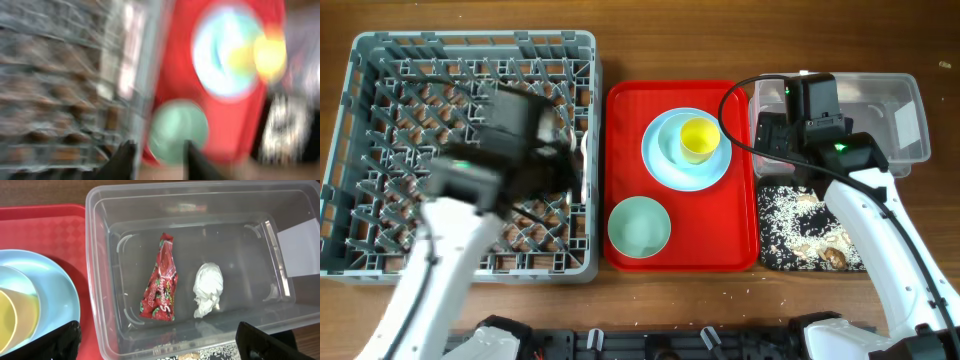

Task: Sort waste into correct bins and load items into the dishwasher rack
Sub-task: 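Move the left gripper toward the green bowl on the tray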

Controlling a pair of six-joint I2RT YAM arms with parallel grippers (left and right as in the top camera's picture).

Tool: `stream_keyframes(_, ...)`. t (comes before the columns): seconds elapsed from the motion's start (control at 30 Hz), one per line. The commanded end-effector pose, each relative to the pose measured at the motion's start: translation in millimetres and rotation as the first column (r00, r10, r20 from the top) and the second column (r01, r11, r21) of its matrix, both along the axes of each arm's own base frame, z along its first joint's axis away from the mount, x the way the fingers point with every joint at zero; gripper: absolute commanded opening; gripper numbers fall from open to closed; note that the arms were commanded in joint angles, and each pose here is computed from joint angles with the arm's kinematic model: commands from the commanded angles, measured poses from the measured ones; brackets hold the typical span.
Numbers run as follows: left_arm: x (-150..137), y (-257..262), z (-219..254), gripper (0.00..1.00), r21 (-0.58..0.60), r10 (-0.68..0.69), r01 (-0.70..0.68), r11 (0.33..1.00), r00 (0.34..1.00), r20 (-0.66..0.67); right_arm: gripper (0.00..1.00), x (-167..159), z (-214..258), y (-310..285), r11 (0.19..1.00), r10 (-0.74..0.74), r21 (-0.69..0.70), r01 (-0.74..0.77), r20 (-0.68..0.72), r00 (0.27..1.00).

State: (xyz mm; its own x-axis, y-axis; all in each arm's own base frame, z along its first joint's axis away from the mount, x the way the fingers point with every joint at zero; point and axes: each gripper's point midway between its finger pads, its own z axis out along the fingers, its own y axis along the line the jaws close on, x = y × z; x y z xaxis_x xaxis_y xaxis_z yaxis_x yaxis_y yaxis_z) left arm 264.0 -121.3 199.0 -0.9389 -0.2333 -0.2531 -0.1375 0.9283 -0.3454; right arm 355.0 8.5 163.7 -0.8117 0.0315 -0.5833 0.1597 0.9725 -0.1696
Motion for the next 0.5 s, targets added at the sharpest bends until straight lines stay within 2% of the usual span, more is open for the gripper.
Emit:
stream_keyframes(0.0, -47.0, -65.6, -46.5, 0.13, -0.067, -0.282, 0.276, 0.959, 0.954, -0.102, 1.00, 2.9, 6.9, 2.8, 1.000, 0.013, 0.008, -0.014, 0.016, 1.000)
stream_keyframes(0.13, -69.7, -96.4, -84.6, 0.16, 0.100, -0.328, 0.337, 0.936, 0.940, -0.097, 1.00, 2.8, 6.9, 2.8, 1.000, 0.014, 0.008, -0.014, 0.016, 1.000)
stream_keyframes(0.23, -82.6, -137.9, -102.5, 0.18, 0.145, -0.453, 0.455, 0.878, 0.890, -0.052, 1.00, 2.9, 7.0, 2.8, 1.000, 0.014, 0.008, -0.014, 0.016, 1.000)
stream_keyframes(0.33, -76.9, -157.3, -122.1, 0.25, 0.236, -0.489, 0.475, 0.848, 0.872, 0.001, 1.00, 2.9, 7.0, 2.8, 1.000, 0.014, 0.008, -0.014, 0.016, 1.000)
stream_keyframes(0.47, -64.8, -154.8, -154.0, 0.23, 0.357, -0.480, 0.451, 0.818, 0.877, -0.010, 1.00, 2.9, 7.0, 2.8, 1.000, 0.014, 0.008, -0.014, 0.016, 1.000)
